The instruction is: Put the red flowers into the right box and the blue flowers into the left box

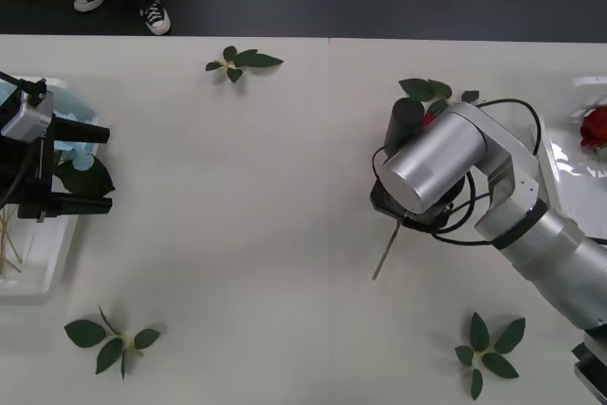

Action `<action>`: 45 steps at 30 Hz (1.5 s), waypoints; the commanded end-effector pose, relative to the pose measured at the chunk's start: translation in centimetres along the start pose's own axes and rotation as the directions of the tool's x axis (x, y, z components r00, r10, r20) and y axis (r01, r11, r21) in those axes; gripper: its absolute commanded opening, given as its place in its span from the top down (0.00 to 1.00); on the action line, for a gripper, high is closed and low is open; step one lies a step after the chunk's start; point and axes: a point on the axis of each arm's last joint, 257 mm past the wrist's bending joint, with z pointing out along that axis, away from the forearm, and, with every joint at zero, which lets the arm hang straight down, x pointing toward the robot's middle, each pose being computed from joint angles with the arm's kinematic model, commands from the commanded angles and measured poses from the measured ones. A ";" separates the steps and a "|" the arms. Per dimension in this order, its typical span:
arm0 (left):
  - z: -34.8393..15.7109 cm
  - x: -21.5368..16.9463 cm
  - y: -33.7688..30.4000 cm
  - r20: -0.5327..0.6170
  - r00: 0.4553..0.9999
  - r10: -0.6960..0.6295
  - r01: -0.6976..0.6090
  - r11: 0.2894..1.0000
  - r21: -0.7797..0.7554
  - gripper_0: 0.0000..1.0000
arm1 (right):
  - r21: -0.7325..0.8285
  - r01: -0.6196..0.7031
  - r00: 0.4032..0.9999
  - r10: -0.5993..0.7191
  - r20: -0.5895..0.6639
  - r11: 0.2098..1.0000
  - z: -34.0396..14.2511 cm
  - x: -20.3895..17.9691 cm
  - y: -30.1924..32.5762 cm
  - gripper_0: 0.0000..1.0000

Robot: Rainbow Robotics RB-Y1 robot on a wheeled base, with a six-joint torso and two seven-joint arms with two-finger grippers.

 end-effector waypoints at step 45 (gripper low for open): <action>-1.5 -1.4 1.3 -0.011 1.000 0.029 -0.030 0.998 -0.046 0.00 | 0.092 0.207 0.828 -0.224 0.514 0.974 -18.7 -16.9 -27.4 1.00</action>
